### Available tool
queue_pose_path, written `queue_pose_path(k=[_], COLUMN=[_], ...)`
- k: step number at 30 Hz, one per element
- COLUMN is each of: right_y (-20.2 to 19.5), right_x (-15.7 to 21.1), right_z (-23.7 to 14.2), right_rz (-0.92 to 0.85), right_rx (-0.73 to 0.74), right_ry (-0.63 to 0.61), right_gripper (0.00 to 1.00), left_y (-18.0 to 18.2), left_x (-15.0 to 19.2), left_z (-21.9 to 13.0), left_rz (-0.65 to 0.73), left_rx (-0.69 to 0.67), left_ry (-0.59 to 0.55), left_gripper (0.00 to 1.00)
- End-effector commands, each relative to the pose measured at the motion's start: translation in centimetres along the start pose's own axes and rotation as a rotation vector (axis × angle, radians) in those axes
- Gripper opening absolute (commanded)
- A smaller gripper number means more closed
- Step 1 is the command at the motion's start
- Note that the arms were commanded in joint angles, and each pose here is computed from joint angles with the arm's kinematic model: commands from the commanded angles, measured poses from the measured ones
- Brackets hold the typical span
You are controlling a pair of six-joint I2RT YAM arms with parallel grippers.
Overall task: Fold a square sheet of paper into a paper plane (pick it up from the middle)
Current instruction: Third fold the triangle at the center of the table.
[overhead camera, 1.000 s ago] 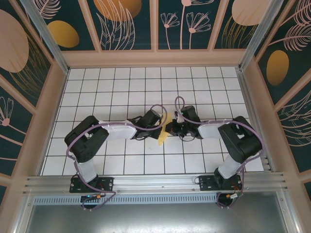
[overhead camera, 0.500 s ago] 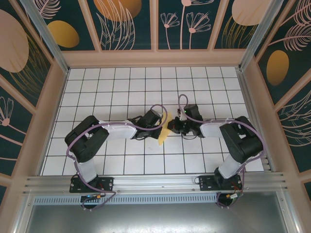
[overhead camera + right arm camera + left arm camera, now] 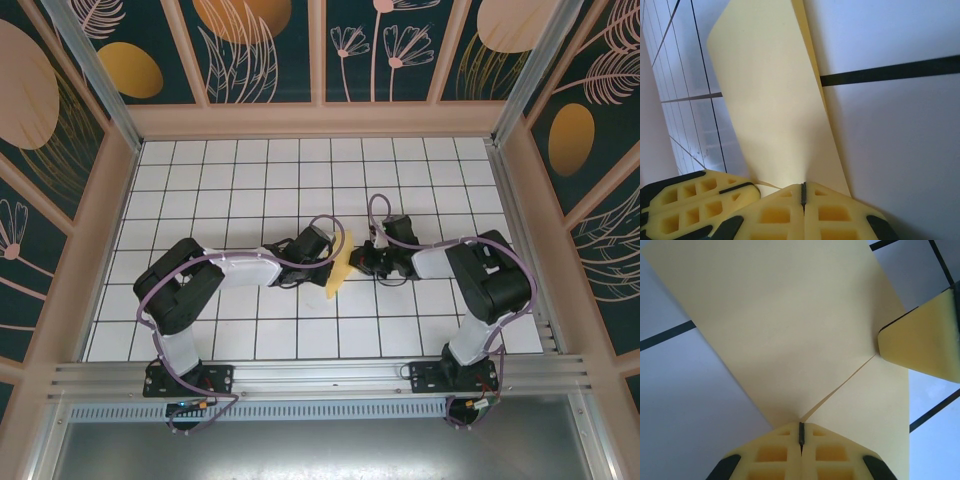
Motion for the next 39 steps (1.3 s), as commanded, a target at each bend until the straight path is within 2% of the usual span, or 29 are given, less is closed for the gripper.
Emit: queue_pose_path(k=[1, 6, 17, 21, 27, 30, 32, 35, 37, 39], right_y=[1.8, 1.9, -0.6, -2.5, 1.1, 1.6, 1.5, 1.2, 1.0, 1.0], right_x=[-1.7, -3.2, -0.8, 0.3, -1.6, -2.0, -1.6, -0.7, -0.3, 0.0], right_z=[-1.2, -1.5, -0.1, 0.6, -2.2, -3.4, -3.7, -3.7, -3.7, -3.6], right_rz=[-0.054, -0.07, -0.01, 0.024, -0.054, -0.061, -0.058, -0.04, -0.032, -0.027], right_rx=[-0.044, -0.03, -0.001, 0.059, 0.03, 0.059, 0.06, 0.04, 0.027, 0.006], right_ry=[-0.041, -0.055, -0.001, 0.034, -0.061, -0.087, -0.089, -0.076, -0.07, -0.063], right_gripper=[0.0, 0.0, 0.0, 0.0, 0.01, 0.13, 0.19, 0.25, 0.29, 0.33], left_y=[1.2, 1.2, 1.2, 1.2, 0.8, 0.4, -0.9, -1.9, -1.9, -2.2], left_x=[1.3, 1.3, 1.3, 1.3, 0.5, -0.3, -2.3, -4.2, -4.8, -5.1], left_z=[0.7, 0.7, 0.7, 0.6, -0.3, -1.5, -3.0, -5.6, -6.9, -7.8], left_rz=[0.017, 0.017, 0.017, 0.019, 0.025, 0.021, 0.015, -0.003, -0.023, -0.031], left_rx=[-0.063, -0.064, -0.065, -0.065, -0.069, -0.064, -0.029, -0.006, -0.023, -0.001], left_ry=[0.057, 0.059, 0.058, 0.058, 0.034, 0.008, -0.047, -0.117, -0.158, -0.173], left_gripper=[0.0, 0.0, 0.0, 0.0, 0.0, 0.04, 0.1, 0.16, 0.24, 0.23])
Point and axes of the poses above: each hand's point on the last joint's axis, 136 mm out from that joint toward the fingers, its own z axis out along the fingers, its own y axis along the line the jaws close on, x = y × z, the point moved 6 cm from there along -z, back along the fingers, and after that the axes turned 8 degrees about -z, right-handed, at the moved point
